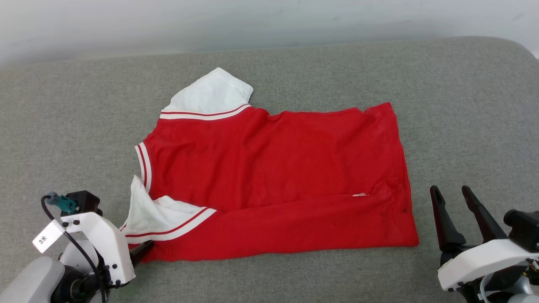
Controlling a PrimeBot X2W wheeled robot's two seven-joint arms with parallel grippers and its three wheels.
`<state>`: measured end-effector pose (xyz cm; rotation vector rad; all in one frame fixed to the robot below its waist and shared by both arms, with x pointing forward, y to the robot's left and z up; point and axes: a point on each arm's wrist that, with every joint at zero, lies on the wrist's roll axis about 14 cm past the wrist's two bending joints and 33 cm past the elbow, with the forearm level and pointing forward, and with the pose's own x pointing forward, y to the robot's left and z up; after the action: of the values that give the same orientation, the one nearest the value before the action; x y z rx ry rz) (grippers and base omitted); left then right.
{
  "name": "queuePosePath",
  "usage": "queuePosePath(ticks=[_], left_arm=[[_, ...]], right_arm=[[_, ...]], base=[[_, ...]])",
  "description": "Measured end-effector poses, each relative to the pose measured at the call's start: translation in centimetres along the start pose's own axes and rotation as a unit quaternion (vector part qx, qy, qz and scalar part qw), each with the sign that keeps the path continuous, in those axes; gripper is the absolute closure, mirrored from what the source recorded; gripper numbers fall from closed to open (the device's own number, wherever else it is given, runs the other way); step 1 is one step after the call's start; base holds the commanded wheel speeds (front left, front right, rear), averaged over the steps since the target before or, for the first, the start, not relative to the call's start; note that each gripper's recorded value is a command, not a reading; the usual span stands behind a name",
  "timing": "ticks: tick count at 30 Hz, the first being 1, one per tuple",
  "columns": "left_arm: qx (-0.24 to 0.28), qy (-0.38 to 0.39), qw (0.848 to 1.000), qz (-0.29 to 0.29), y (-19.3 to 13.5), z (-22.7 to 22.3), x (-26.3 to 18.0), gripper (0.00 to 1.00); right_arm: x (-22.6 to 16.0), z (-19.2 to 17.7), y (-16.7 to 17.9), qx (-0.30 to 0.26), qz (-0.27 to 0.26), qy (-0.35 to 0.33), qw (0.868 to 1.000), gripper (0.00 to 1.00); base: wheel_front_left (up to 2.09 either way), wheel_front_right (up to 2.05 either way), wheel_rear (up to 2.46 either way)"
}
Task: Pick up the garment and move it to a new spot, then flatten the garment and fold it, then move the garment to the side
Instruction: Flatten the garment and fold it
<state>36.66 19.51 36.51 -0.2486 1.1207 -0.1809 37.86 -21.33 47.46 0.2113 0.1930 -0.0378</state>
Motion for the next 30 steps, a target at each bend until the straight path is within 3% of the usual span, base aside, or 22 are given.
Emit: queuePosePath(ticks=[1, 7, 13, 22, 30], left_arm=[[0.000, 0.001, 1.000, -0.004, -0.1, 0.0, 0.1, 1.00], [0.010, -0.019, 1.000, -0.018, -0.9, 0.3, -0.1, 1.00], [0.031, -0.064, 0.997, -0.010, -1.0, 1.5, -1.6, 1.00], [0.046, -0.102, 0.994, -0.008, -1.4, 2.9, -3.0, 1.00], [0.038, -0.100, 0.994, -0.009, -1.2, 2.3, -2.6, 1.00]], right_arm=[[0.1, -0.1, -0.1, 0.001, -0.002, 0.001, 1.000, 0.00], [0.2, -1.3, -1.0, 0.010, -0.013, 0.040, 0.999, 0.00], [0.2, -4.1, -2.0, -0.004, -0.008, 0.142, 0.990, 0.00], [0.9, -8.1, 0.0, -0.016, 0.047, 0.289, 0.956, 0.00], [0.2, -12.0, 1.4, -0.015, 0.070, 0.393, 0.917, 0.00]], base=[[0.00, 0.00, 0.00], [0.00, 0.00, 0.00], [0.00, 0.00, 0.00], [0.00, 0.00, 0.00], [0.00, 0.00, 0.00]])
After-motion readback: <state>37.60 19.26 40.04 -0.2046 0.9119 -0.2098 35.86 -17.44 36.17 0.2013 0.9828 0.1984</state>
